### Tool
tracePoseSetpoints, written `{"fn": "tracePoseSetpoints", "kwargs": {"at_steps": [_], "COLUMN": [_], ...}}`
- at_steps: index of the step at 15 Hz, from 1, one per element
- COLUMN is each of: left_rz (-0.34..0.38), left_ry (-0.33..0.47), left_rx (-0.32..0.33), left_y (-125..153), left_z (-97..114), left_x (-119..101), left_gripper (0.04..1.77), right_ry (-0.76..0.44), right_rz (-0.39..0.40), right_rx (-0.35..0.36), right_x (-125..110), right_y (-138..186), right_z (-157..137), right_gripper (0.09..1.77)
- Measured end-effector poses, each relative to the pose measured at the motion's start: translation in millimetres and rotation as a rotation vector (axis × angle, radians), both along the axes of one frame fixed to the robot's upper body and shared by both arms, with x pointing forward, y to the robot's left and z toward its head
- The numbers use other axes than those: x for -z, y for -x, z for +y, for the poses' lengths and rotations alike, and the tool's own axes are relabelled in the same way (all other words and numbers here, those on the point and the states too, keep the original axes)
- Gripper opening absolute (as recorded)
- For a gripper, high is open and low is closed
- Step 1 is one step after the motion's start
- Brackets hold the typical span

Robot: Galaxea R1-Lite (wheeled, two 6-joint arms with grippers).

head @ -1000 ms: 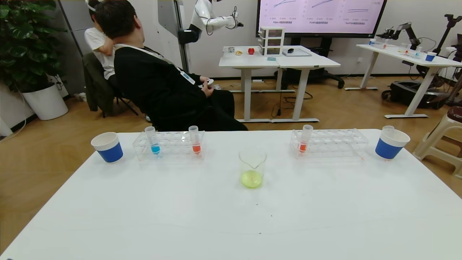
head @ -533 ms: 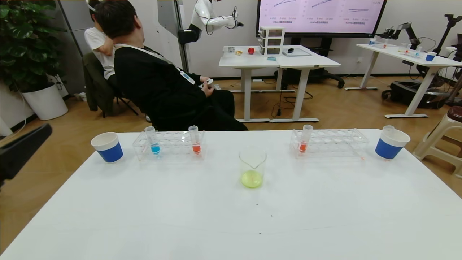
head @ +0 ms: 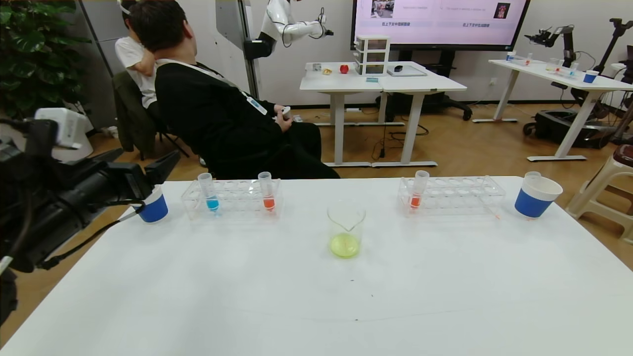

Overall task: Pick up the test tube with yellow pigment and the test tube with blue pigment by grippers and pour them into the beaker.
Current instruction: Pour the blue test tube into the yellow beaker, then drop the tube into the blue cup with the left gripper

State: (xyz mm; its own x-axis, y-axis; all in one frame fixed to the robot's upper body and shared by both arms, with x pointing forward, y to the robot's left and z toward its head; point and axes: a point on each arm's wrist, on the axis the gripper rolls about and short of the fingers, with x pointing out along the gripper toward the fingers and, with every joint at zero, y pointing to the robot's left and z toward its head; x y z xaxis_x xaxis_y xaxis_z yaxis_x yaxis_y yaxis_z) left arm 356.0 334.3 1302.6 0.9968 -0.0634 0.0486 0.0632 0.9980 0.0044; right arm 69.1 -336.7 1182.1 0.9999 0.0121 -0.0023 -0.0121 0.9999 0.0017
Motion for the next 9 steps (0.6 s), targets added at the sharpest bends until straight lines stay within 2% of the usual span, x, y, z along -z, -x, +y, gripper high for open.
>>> {"fn": "tracePoseSetpoints", "kwargs": {"at_steps": [4, 9], "left_rz": [0.051, 0.089], "left_ry": [0.001, 0.000], "left_rx": [-0.011, -0.012], "left_y": [-46, -71], "left_z": [0, -4], "left_x": [47, 93], "left_gripper": [1.75, 1.75], "right_ry": [0.000, 0.000], "right_rz": [0.000, 0.000], "right_rx": [0.000, 0.000], "right_x": [0, 0], "right_y": [0, 0], "right_z": [0, 0], "right_gripper": [1.74, 1.74]}}
